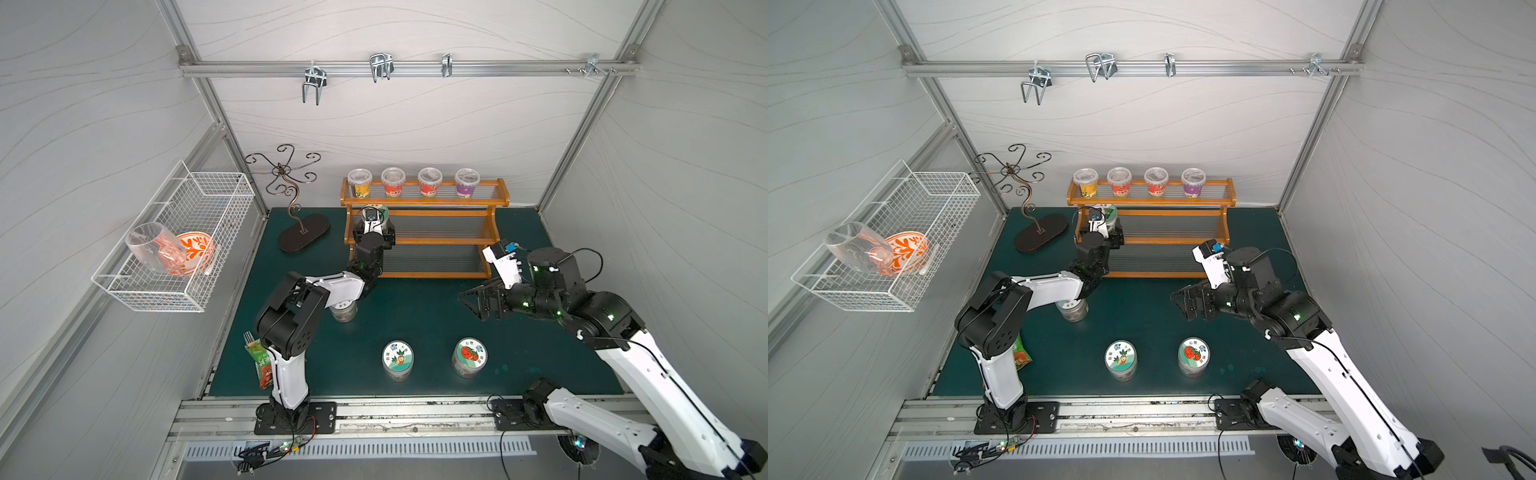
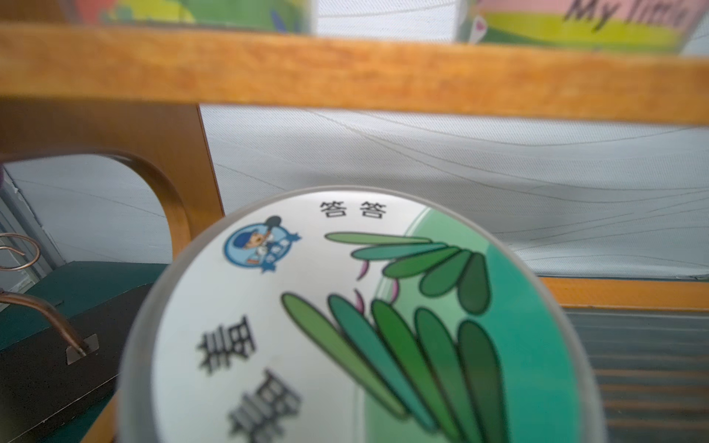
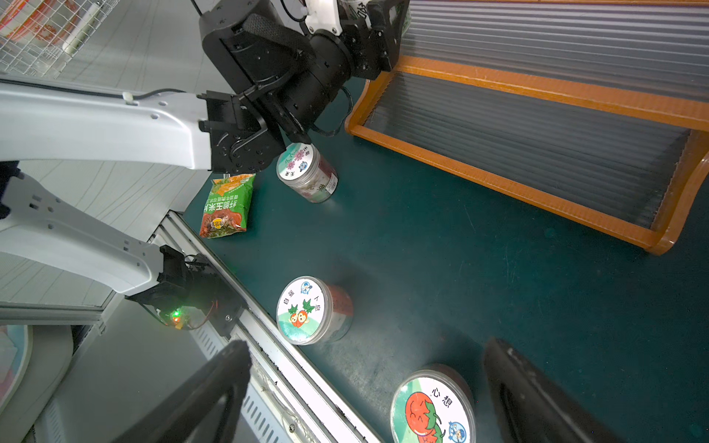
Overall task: Place the seed container on the shelf
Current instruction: Place the seed jar on the shelf.
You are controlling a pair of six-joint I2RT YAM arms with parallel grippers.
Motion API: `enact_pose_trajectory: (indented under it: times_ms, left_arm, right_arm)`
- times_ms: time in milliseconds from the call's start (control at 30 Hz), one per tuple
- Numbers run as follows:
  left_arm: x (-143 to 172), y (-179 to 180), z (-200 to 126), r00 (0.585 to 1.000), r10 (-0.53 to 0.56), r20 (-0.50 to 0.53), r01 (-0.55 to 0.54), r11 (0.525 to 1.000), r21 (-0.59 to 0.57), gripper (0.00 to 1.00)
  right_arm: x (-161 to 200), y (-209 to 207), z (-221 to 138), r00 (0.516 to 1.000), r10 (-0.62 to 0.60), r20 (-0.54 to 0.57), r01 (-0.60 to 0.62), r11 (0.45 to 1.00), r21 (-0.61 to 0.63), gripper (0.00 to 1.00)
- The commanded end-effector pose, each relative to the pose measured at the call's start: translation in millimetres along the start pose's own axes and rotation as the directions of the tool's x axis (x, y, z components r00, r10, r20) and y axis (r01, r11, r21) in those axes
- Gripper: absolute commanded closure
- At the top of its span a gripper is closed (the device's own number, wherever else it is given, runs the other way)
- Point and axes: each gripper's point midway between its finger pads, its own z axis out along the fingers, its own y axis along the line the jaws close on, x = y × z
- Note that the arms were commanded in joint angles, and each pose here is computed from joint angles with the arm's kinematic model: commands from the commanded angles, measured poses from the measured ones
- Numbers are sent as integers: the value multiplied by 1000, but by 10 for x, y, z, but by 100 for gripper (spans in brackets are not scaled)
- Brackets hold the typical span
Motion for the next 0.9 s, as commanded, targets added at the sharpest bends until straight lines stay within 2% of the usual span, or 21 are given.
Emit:
enact_pose_trajectory:
  times_ms: [0,533,600,700,867]
  left_arm:
    - [-272,-26,138,996,-56,73,56,998,6,63]
    - [-255,11,300,995,-77,58,78,997,-22,59]
    - [-258,27,289,995,-75,59,77,997,-28,54]
    - [-278,63,251,996,-69,60,72,997,-37,38]
    - [-361,108,186,996,-59,73,63,997,-49,33]
  right_arm:
    - [28,4,-23,1000,12,-3,-12,1000,-5,1]
    - [66,-27,-12,1000,18,-13,-18,1000,5,1]
    - [64,-29,-11,1000,18,-12,-18,1000,5,1]
    - [72,-28,-10,1000,20,-14,-20,1000,3,1]
    - [64,-16,-10,1000,22,-11,-22,1000,-4,1]
